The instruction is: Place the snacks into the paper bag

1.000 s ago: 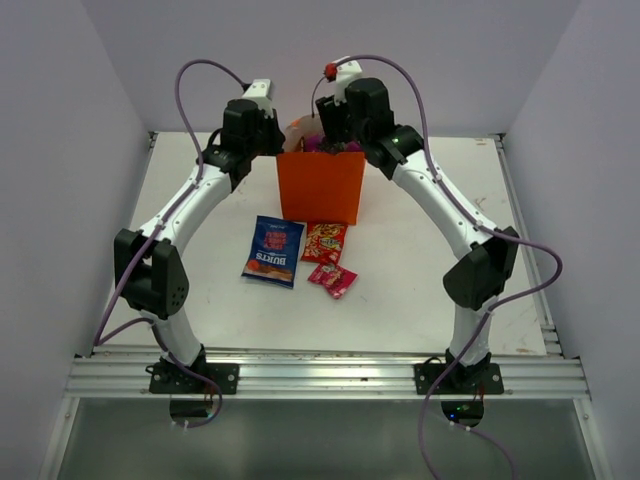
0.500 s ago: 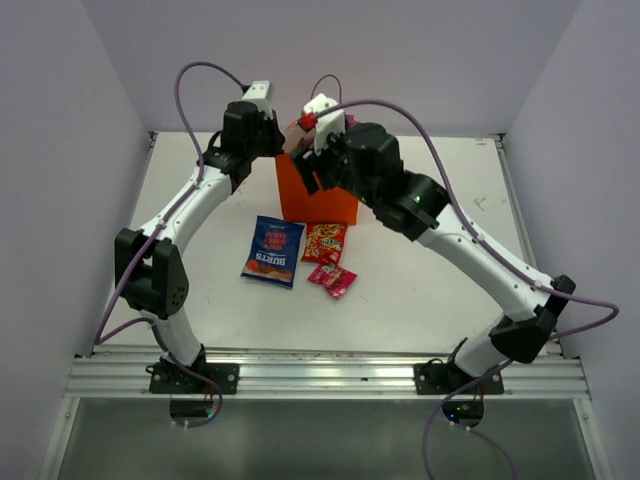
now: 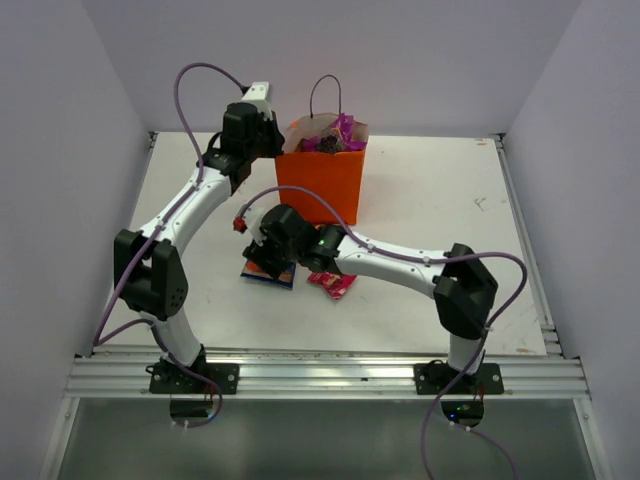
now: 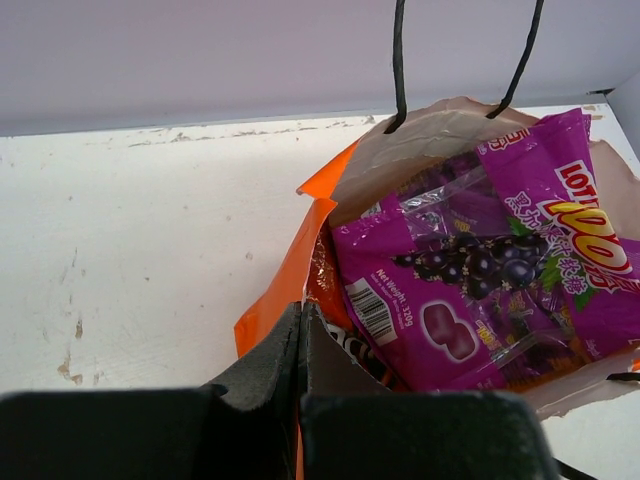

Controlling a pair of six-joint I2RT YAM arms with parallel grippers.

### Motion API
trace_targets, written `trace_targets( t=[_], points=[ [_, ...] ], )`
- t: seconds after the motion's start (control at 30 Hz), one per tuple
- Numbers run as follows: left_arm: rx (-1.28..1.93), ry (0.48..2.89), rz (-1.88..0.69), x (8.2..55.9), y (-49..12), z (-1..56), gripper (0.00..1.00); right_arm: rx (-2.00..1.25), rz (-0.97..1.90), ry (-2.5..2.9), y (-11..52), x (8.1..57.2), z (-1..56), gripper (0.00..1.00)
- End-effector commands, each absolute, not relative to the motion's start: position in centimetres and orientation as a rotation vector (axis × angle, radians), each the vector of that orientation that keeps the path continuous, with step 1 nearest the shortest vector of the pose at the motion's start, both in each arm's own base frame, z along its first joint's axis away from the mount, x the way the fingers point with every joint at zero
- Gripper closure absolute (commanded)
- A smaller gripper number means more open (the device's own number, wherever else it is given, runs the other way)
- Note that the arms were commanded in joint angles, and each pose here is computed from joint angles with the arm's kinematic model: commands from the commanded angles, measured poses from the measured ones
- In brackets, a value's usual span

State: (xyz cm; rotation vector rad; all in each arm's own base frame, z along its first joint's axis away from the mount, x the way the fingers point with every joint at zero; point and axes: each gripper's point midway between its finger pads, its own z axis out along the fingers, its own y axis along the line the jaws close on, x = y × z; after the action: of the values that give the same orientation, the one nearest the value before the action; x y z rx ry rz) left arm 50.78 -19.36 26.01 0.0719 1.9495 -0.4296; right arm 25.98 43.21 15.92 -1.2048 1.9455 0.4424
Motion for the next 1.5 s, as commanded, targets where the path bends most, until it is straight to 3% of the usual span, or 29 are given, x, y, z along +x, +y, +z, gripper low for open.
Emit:
trace_targets(
  t=[0.0,0.27,0.6,0.8,1.2,1.37,1.47],
  points=[
    [0.070,1.885,-0.447,50.2,-19.3,28.7,1.00,-1.158,0.511,1.870,45.9,27.4,16.2,0.36],
    [0.076,1.902,-0.458,49.7,-19.3,28.1,1.00,-1.143,0.451,1.918,50.5,31.0,9.6,0.32],
    [0.097,1.906,-0.437,49.0,-18.9,27.6,1.00,-1.164,0.398,2.014,50.3,31.0,3.9,0.27],
    [0.101,1.895,-0.447,49.1,-19.0,28.1,1.00,-1.212,0.453,2.166,49.6,28.8,-0.4,0.12],
    [0.091,1.868,-0.428,48.8,-18.5,29.3,1.00,-1.280,0.688,2.511,46.3,21.8,-6.8,0.23],
    [0.088,1.864,-0.431,48.8,-18.5,29.5,1.00,-1.296,0.505,2.564,43.8,22.3,-8.6,0.30],
    [0.087,1.859,-0.432,48.8,-18.5,29.6,1.00,-1.292,0.306,2.613,41.5,23.0,-10.4,0.45]
  ],
)
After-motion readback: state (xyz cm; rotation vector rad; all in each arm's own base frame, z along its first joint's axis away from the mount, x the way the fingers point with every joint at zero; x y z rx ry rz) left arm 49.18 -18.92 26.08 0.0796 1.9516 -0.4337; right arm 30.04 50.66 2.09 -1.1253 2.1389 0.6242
